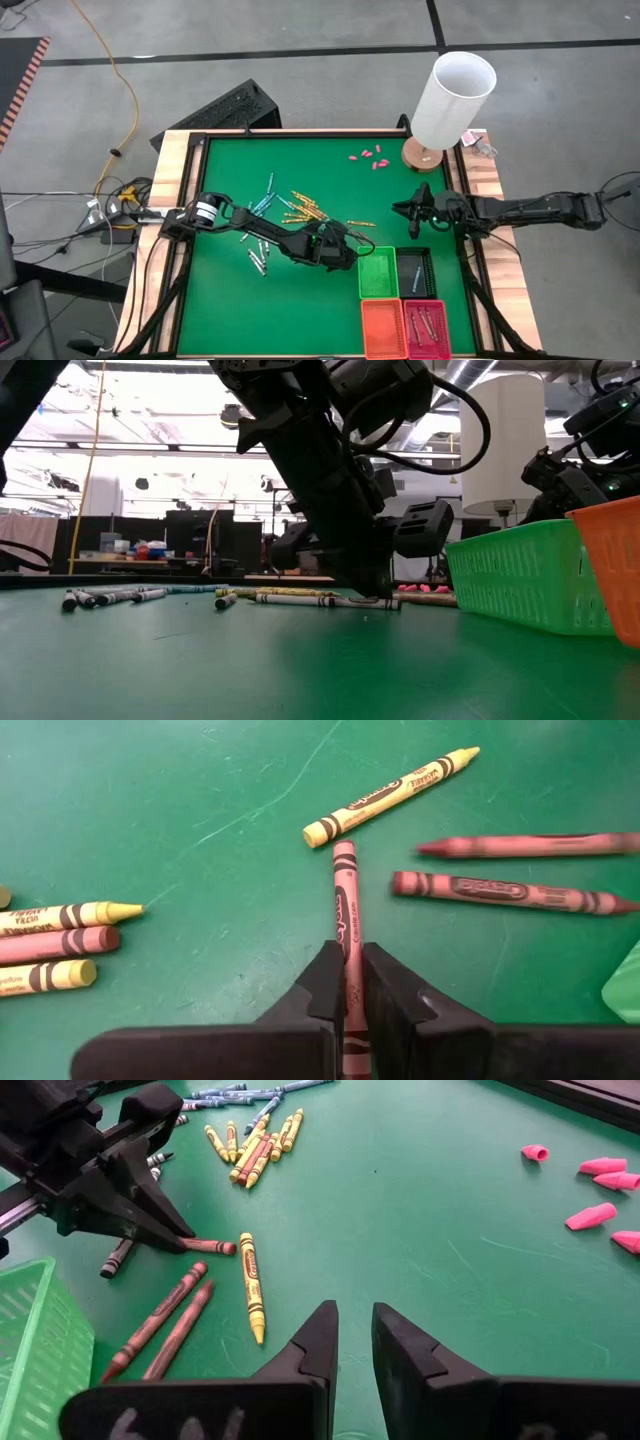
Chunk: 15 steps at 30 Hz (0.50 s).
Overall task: Sort crayons
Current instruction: Put the brown crayon into the red bin
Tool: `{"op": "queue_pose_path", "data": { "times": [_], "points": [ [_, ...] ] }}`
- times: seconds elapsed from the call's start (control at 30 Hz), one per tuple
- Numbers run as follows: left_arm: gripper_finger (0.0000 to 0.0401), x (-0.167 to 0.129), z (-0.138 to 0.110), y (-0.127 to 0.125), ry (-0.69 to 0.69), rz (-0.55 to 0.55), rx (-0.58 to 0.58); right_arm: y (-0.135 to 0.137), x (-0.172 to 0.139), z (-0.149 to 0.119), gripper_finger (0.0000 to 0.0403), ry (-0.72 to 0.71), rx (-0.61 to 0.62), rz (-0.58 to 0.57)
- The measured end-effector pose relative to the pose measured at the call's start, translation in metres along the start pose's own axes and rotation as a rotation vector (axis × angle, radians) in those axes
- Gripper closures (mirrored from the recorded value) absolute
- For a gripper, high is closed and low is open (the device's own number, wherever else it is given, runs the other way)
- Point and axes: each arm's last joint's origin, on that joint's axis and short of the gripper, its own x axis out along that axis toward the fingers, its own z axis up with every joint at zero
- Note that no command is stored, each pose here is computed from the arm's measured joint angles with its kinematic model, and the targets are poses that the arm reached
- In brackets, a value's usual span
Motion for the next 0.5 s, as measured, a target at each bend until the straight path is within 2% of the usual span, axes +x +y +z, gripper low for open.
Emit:
{"op": "queue_pose_path", "data": {
  "times": [0.27,0.5],
  "points": [
    [0.0398,-0.005,0.003,0.003,0.011,0.031,0.044,0.000,0.000,0.000,0.0335,0.004,-0.001,-0.001],
    [0.0399,-0.019,0.017,0.003,-0.022,0.028,0.084,0.000,0.000,0.000,0.0335,0.004,-0.003,0.000]
  ]
}}
